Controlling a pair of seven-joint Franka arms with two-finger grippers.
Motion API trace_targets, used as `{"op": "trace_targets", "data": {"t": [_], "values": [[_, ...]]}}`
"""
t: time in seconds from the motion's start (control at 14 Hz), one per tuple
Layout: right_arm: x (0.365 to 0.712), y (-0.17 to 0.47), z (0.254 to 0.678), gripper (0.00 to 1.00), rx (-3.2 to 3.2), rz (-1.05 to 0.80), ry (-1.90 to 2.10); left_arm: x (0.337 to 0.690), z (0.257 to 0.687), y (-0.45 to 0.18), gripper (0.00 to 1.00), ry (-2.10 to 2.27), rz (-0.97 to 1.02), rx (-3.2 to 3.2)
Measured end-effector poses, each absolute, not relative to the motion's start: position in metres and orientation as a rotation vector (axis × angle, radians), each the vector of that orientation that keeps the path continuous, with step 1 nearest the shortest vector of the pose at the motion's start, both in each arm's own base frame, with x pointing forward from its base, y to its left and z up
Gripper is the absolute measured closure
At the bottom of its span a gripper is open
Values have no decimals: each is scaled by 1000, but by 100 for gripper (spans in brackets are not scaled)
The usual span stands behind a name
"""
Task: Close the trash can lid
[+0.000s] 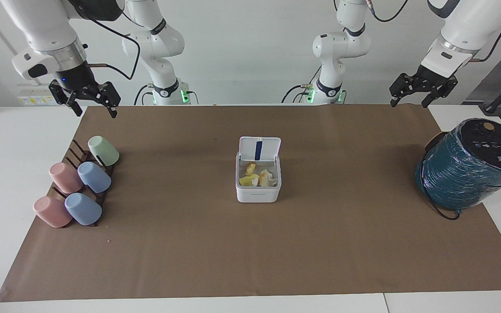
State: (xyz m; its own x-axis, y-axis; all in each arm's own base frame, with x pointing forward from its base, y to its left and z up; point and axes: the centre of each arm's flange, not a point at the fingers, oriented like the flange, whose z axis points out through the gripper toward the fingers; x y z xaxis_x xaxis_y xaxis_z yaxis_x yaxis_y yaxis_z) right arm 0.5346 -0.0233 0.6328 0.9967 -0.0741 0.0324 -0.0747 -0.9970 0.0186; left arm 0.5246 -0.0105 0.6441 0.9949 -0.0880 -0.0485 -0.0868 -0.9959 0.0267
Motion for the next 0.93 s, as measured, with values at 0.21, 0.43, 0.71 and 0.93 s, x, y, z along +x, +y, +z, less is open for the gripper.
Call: {"op": "trace_targets", "data": {"t": [0.21, 0.43, 0.71, 0.93], "values": [[535, -23, 633, 0, 3119, 50, -116, 525, 644, -12, 0, -142, -74, 3113], [535, -23, 633, 0, 3119, 50, -116, 525, 645, -15, 0, -150, -69, 3114], [535, -23, 633, 0, 3119, 50, -116, 525, 645, -22, 0, -170, -68, 3113], [535, -23, 633, 0, 3119, 50, -116, 526, 646, -33, 0, -199, -49, 3113]]}}
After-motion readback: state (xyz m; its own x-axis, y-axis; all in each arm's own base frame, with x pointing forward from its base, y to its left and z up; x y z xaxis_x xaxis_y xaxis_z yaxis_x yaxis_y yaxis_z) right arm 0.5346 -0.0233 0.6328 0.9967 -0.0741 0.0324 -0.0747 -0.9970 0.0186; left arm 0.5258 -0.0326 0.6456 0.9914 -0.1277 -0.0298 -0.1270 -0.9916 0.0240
